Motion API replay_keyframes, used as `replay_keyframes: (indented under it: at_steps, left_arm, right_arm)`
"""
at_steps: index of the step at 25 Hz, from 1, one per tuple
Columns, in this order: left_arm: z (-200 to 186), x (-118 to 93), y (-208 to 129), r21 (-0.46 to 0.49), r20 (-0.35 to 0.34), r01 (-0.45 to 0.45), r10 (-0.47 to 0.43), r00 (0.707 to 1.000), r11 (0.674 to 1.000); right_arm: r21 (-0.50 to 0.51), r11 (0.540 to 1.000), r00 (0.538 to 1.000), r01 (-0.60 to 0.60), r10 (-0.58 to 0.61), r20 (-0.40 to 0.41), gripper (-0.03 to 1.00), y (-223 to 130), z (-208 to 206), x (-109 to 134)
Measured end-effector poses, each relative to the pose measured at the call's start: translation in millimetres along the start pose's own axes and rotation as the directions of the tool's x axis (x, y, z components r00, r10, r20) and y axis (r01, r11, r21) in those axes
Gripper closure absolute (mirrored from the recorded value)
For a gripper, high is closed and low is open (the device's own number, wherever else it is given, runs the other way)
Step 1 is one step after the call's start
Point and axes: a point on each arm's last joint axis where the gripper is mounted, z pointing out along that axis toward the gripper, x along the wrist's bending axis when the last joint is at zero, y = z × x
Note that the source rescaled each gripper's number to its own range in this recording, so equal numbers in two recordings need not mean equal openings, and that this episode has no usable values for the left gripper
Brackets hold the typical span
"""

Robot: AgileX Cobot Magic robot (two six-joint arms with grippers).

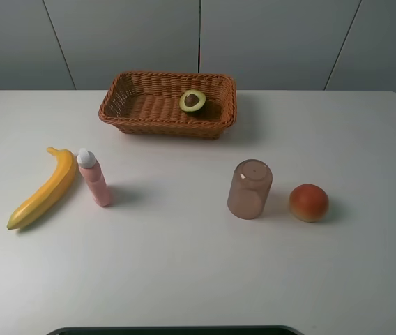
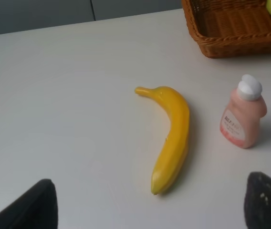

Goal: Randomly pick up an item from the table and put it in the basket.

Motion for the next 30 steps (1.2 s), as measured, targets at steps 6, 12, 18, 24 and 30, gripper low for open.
replay_keyframes:
  at_steps: [6,12,18,24,30]
  left_arm:
    - [0.0,0.0,0.0,0.000,0.000,0.000,0.000,1.000,1.000]
    - [0.0,0.0,0.0,0.000,0.000,0.000,0.000,1.000,1.000]
    - [0.0,0.0,0.0,0.000,0.000,0.000,0.000,1.000,1.000]
    - [0.0,0.0,0.0,0.000,0.000,0.000,0.000,1.000,1.000]
    - [0.0,0.0,0.0,0.000,0.000,0.000,0.000,1.000,1.000]
  right_arm:
    - [-0.014,0.996,0.994,-0.089,0.090,0.064,-0.01,-40.8,-63.4,-34.9]
    - [-0.082,0.991,0.989,-0.108,0.115,0.092,-0.01,-109.9,-113.6,-24.1]
    - [-0.093,0.990,0.989,-0.106,0.115,0.093,-0.02,-187.3,-129.8,-3.4]
    - [-0.108,0.988,0.989,-0.112,0.122,0.086,-0.02,-262.6,-122.9,17.0]
    - [-0.227,0.962,0.984,-0.155,0.169,0.047,-0.02,-317.0,-118.7,35.3]
